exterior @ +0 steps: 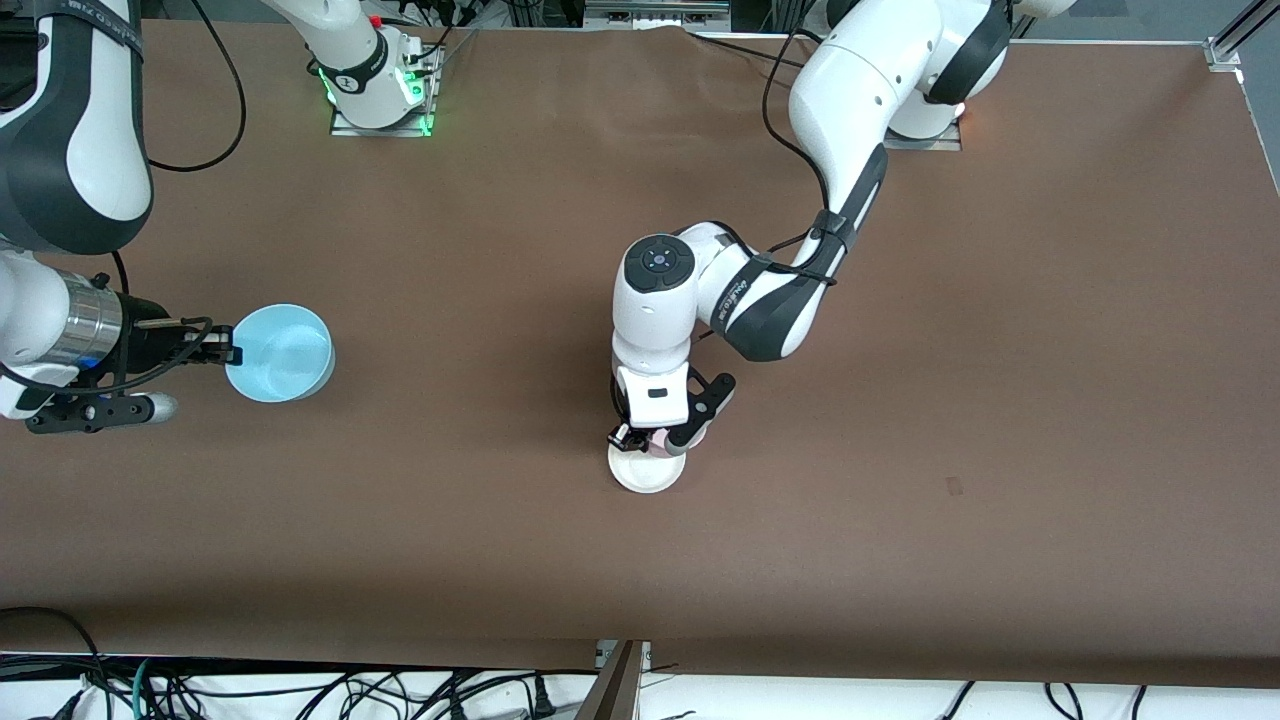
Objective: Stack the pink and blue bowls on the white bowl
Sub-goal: 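Lower the pink bowl into the white bowl with the left gripper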
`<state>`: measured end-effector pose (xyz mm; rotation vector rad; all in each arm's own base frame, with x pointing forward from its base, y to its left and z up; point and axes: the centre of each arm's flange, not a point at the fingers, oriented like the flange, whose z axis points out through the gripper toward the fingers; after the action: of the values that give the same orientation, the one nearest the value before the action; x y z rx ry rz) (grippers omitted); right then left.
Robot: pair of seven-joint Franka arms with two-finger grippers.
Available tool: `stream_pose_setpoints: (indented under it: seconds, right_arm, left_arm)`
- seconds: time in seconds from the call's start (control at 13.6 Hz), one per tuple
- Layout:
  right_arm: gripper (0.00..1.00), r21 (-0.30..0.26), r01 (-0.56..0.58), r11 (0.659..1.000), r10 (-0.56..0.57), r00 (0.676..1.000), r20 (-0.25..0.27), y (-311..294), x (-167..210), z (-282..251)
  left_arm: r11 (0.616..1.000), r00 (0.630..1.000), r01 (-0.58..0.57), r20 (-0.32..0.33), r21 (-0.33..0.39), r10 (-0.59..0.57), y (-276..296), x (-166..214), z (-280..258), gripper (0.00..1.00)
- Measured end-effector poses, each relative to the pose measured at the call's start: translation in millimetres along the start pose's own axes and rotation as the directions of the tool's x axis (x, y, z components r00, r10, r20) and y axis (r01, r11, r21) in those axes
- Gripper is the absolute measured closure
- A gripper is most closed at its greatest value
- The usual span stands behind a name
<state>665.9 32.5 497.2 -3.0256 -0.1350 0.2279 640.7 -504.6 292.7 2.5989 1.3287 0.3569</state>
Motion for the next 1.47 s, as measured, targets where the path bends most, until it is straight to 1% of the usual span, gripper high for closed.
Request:
stream_pose_setpoints:
  seconds: [0.22, 0.59, 0.81, 1.03, 1.32, 1.47]
  right_arm:
    - [0.98, 0.002, -0.012, 1.0, 0.012, 1.0, -0.001, 9, -1, -1]
    - [0.98, 0.004, -0.021, 1.0, 0.021, 1.0, -0.002, 16, -1, -2]
    - [0.98, 0.005, -0.026, 1.0, 0.026, 1.0, -0.002, 20, -1, -2]
    - [0.98, 0.005, -0.028, 1.0, 0.028, 1.0, 0.005, 21, -1, 1]
    - [0.98, 0.036, -0.061, 0.998, 0.06, 0.998, 0.015, 38, 3, 12]
    - [0.98, 0.041, -0.074, 0.996, 0.073, 0.997, 0.018, 46, 5, 15]
  left_arm:
    - [1.0, 1.0, 0.015, -0.009, 0.001, -0.015, -1, -3, 5, 0.97]
    - [0.999, 0.999, 0.031, -0.018, -0.023, -0.032, -1, -8, 12, 0.97]
    - [0.999, 0.999, 0.033, -0.026, -0.024, -0.034, -2, -13, 13, 0.97]
    - [0.999, 0.999, 0.034, -0.037, -0.026, -0.035, -2, -9, 16, 0.97]
    - [0.999, 0.999, 0.033, -0.039, -0.028, -0.034, -2, -10, 16, 0.97]
    - [0.999, 0.998, 0.037, -0.04, -0.028, -0.038, -2, -10, 16, 0.97]
